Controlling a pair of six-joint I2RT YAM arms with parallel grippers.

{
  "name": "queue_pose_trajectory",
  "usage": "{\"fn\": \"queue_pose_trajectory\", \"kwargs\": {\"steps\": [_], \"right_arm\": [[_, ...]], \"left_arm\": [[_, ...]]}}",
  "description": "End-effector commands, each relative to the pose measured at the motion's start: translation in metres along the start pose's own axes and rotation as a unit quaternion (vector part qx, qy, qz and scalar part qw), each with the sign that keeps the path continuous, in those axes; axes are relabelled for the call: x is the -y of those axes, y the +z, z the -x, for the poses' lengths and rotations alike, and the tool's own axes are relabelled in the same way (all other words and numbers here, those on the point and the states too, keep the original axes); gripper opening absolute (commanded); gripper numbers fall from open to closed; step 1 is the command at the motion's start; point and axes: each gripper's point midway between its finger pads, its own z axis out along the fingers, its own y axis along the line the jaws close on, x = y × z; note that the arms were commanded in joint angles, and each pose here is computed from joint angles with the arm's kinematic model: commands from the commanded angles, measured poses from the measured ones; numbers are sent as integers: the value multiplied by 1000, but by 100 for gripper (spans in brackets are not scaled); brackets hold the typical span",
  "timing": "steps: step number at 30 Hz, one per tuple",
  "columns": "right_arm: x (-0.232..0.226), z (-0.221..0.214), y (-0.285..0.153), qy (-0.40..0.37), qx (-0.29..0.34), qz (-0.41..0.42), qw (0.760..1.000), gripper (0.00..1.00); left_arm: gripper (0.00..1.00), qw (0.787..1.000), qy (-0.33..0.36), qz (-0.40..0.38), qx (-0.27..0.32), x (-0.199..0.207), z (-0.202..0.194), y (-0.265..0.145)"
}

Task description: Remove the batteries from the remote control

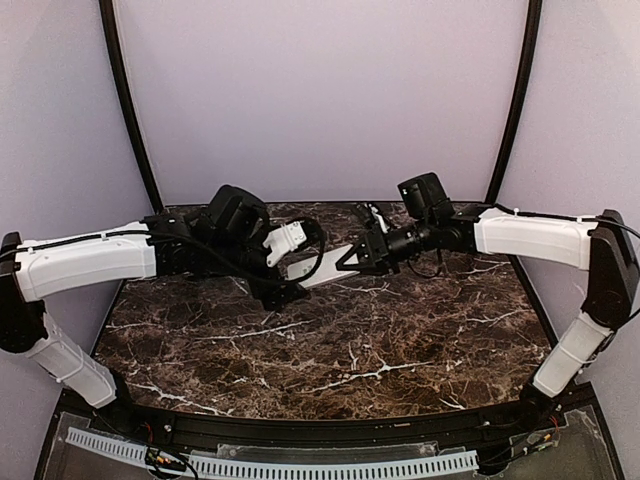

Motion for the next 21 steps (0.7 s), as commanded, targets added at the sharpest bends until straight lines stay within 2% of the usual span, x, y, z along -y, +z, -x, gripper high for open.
{"fn": "queue_pose_trajectory", "kwargs": {"steps": [1,6,7,13,21], "right_arm": [[-15,31,-22,-59,88,-3,994,0],[-18,48,-38,-95,142,-1,985,0],[-19,50,-40,-98,149,2,984,0],[-34,61,-49,-142,183,33,972,0],[-47,68,-51,-179,200,74,960,0]], "left_arm": [[99,996,-64,26,64,-28,21,-29],[99,977,-177,11,120,-69,29,-49],[98,974,-186,-10,131,-67,32,-52],[99,931,-292,-99,196,-88,42,-68],[95,879,-355,-200,248,-111,46,-72]]}}
